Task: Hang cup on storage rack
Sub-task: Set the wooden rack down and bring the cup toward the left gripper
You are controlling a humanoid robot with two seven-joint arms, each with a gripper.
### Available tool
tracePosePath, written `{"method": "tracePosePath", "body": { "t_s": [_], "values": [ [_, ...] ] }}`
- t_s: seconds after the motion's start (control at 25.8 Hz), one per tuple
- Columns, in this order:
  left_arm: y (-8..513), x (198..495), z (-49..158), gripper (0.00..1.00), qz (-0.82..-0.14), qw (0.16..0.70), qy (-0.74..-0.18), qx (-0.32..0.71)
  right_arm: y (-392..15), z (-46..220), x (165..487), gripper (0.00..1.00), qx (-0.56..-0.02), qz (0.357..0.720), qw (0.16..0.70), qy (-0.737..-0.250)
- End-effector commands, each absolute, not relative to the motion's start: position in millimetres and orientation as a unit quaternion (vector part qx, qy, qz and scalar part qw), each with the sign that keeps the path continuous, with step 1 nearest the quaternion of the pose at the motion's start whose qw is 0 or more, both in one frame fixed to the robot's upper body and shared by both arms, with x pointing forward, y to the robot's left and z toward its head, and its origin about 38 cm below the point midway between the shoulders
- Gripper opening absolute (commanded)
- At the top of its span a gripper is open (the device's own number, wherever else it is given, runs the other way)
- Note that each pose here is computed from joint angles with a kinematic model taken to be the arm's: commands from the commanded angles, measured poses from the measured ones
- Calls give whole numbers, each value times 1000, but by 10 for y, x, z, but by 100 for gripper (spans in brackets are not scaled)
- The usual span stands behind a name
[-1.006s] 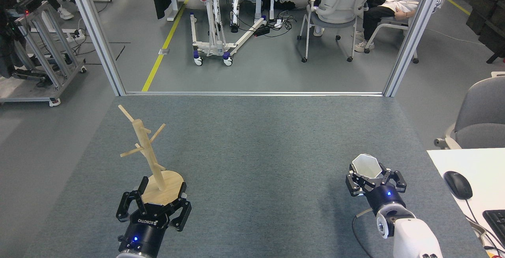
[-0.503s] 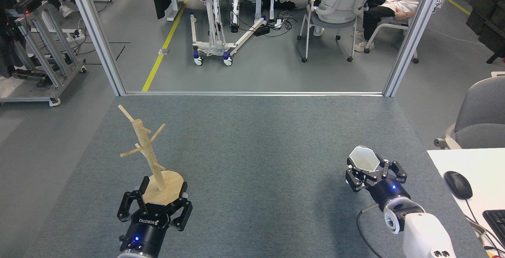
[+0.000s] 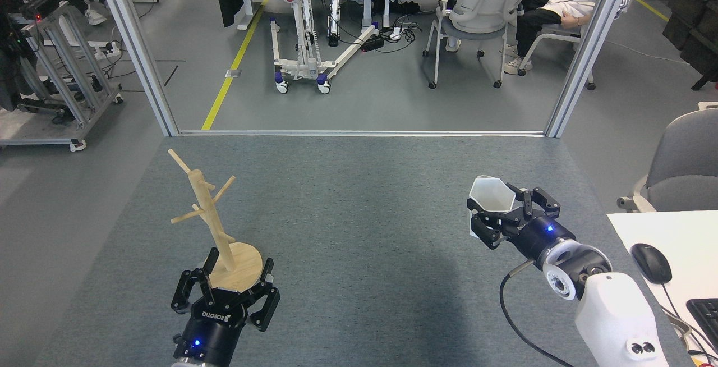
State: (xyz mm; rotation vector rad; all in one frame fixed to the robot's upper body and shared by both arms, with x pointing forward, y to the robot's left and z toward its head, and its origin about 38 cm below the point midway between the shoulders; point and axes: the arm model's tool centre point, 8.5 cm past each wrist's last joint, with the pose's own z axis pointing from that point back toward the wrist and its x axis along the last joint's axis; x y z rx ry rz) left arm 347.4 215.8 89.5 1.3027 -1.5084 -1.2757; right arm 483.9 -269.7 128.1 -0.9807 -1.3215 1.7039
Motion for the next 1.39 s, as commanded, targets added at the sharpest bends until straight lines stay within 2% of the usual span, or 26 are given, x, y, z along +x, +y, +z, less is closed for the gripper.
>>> {"method": "tracePosePath", "body": {
  "t_s": [0.0,0.12,0.23,0.39,0.5,0.62,0.89,1.12,1.2,1.35],
  "values": [
    [2019,3414,879,99,-510,367,-606,489,-2487,1574,4831,0,-368,661,364,-542],
    [1986,3398,868,99,-513,364,-609,482,-2321,1722,4835,0,-362,654,357,-560],
    [1923,3390,821,99,-527,361,-615,462,-2180,1837,4856,0,-364,662,347,-556],
    [1543,3441,801,99,-535,352,-639,427,-1916,1933,4913,0,-385,657,374,-529],
    [1155,3510,808,99,-540,350,-656,394,-1692,2113,4906,0,-366,644,384,-552],
    [917,3581,862,99,-545,362,-658,373,-1650,2263,4922,0,-354,635,406,-553],
    [467,3609,896,98,-530,404,-654,359,-1399,2306,4956,0,-378,619,439,-530],
    [346,3717,774,98,-558,435,-600,374,-1300,2302,4948,0,-380,618,444,-525],
    [320,3812,847,98,-558,431,-597,383,-1211,2264,4925,0,-375,622,444,-525],
    [265,4039,1130,98,-547,410,-608,405,-1111,2245,4904,0,-370,616,454,-527]
  ]
}}
